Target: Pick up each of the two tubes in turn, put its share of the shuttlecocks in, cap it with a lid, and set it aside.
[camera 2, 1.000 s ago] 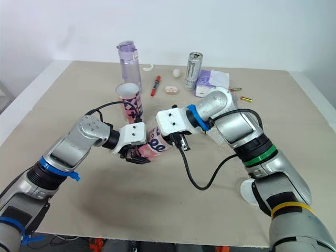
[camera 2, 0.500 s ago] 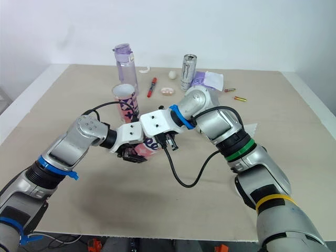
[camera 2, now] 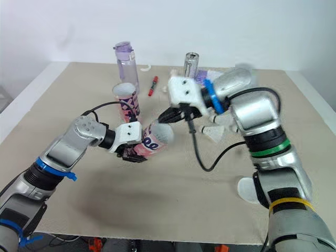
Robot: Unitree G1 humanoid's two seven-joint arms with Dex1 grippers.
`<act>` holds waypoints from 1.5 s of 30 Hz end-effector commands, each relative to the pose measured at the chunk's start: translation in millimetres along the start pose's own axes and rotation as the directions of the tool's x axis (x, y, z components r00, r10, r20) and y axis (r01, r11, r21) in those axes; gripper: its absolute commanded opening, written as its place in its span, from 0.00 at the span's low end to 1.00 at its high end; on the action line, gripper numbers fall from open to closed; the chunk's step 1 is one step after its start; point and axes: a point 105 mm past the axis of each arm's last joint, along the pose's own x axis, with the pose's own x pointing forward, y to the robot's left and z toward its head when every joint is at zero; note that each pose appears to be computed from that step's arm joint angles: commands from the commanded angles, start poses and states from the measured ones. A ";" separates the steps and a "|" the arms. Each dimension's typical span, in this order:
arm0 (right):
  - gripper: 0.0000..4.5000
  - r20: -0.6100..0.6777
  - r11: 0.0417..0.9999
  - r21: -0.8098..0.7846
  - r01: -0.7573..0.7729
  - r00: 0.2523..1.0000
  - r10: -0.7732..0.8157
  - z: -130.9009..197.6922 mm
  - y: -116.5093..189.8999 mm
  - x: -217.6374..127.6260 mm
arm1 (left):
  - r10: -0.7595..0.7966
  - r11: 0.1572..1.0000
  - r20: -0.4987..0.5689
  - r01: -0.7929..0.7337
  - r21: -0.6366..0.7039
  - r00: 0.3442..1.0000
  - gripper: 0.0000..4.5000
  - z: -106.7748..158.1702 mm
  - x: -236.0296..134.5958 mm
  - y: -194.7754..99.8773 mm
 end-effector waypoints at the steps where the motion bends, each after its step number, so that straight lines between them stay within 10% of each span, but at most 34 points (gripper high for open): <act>1: 0.04 0.076 0.986 0.117 0.116 0.989 -0.126 5.4 2.5 -44.2 | 0.026 0.998 0.004 -0.025 -0.052 1.000 0.75 -15.9 -3.8 1.8; 12: 0.04 -0.008 0.894 0.374 0.246 0.965 -0.262 -50.8 53.7 -68.1 | 0.083 0.987 0.541 0.006 -0.162 0.837 0.75 28.2 5.8 -15.0; 35: 0.04 -0.272 0.813 0.471 0.342 0.933 -0.235 -122.1 102.7 -91.6 | 0.046 0.993 0.557 0.023 -0.116 0.830 0.75 6.5 60.9 -46.6; 45: 0.99 -0.457 0.766 0.565 0.307 0.889 -0.019 -149.9 133.2 -116.5 | -0.020 0.991 0.550 0.091 -0.101 0.835 0.75 6.6 63.8 -54.2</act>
